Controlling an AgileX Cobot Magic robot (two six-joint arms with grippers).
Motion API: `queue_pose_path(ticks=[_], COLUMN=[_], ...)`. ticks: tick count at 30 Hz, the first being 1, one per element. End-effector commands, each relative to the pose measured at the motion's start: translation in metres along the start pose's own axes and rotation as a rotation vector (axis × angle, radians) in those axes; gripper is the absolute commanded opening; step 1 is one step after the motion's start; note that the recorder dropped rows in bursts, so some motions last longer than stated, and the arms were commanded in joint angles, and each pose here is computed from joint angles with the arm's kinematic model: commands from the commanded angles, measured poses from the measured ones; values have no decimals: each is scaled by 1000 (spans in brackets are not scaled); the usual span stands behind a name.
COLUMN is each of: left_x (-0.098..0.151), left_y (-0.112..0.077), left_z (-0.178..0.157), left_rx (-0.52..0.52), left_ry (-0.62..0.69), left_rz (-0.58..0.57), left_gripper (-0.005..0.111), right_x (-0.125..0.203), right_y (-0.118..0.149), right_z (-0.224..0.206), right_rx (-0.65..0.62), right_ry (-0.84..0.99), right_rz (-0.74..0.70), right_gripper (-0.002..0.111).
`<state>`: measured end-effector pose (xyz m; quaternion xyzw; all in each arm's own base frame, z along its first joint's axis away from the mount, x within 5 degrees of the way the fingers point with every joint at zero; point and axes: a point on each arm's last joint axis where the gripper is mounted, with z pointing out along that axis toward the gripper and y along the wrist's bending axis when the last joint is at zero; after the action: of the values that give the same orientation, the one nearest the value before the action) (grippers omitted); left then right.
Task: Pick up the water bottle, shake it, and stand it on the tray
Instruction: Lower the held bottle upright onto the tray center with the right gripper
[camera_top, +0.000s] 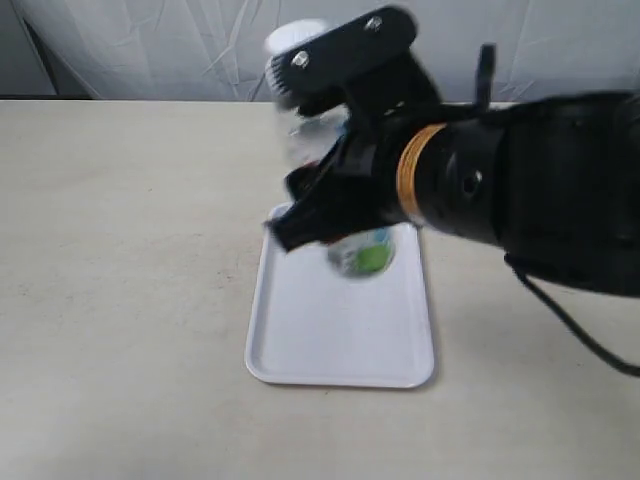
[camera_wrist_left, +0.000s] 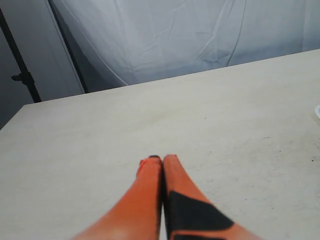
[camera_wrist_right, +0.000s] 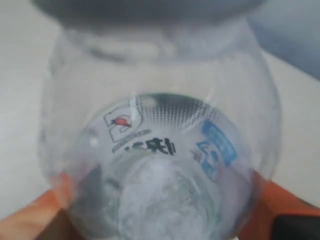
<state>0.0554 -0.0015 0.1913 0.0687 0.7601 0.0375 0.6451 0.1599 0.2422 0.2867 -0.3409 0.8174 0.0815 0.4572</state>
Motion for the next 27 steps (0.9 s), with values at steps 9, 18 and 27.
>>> queue_pose_path(ticks=[9, 18, 27], left_x=[0, 0, 0], left_y=[0, 0, 0], left_z=[0, 0, 0], left_rx=[-1, -3, -3], left_ry=[-14, -14, -14], left_rz=[-1, 4, 4], left_gripper=[0, 0, 0], right_x=[-20, -5, 16], right_y=[-38, -49, -57], right_z=[-8, -3, 22], right_rx=[-101, -90, -165], right_ry=[-95, -66, -146], right_rz=[99, 92, 203], right_gripper=[-1, -1, -1])
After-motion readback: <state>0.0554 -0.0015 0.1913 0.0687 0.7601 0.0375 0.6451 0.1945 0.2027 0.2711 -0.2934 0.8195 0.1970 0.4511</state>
